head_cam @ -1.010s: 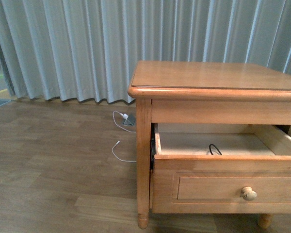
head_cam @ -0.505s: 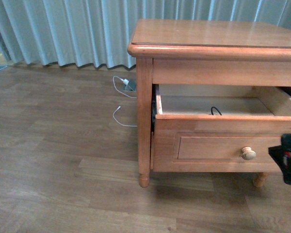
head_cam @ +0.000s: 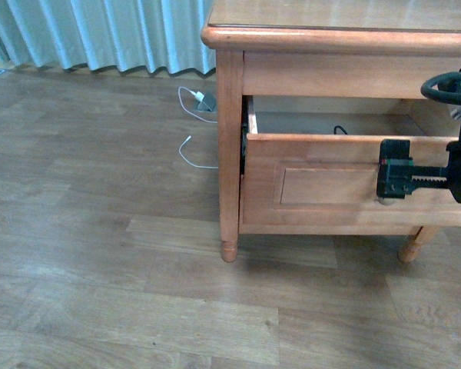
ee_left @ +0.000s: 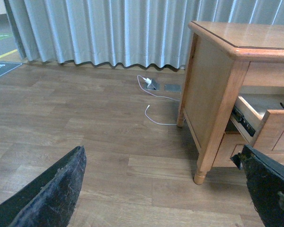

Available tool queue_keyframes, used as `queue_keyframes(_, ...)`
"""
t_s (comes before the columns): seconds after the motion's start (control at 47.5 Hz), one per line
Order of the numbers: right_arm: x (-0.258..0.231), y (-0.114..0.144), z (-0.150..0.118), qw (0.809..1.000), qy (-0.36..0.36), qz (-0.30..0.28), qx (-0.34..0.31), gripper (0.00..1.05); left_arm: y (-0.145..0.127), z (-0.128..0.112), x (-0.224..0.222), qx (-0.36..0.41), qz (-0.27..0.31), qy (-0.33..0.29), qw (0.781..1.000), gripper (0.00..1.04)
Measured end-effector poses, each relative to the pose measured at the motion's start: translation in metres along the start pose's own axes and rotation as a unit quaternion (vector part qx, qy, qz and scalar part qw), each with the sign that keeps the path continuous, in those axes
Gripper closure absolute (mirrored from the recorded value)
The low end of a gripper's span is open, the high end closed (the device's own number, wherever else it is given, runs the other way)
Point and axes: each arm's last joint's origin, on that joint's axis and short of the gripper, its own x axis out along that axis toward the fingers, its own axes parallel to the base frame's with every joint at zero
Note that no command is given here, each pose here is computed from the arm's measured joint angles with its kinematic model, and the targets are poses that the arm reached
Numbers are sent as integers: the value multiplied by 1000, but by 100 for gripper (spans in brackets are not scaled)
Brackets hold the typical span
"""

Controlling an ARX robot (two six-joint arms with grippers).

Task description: Put charger into drawer

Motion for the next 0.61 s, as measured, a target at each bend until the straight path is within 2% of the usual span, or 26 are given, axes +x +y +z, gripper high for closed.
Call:
queue_keyframes(0.274,37,7,21,998,-53,-31,14,8,0,0,0,0,0,0,1000,6)
queue_keyframes(0.61,82,11,35,994,-82,-67,29,8,0,0,0,0,0,0,1000,6)
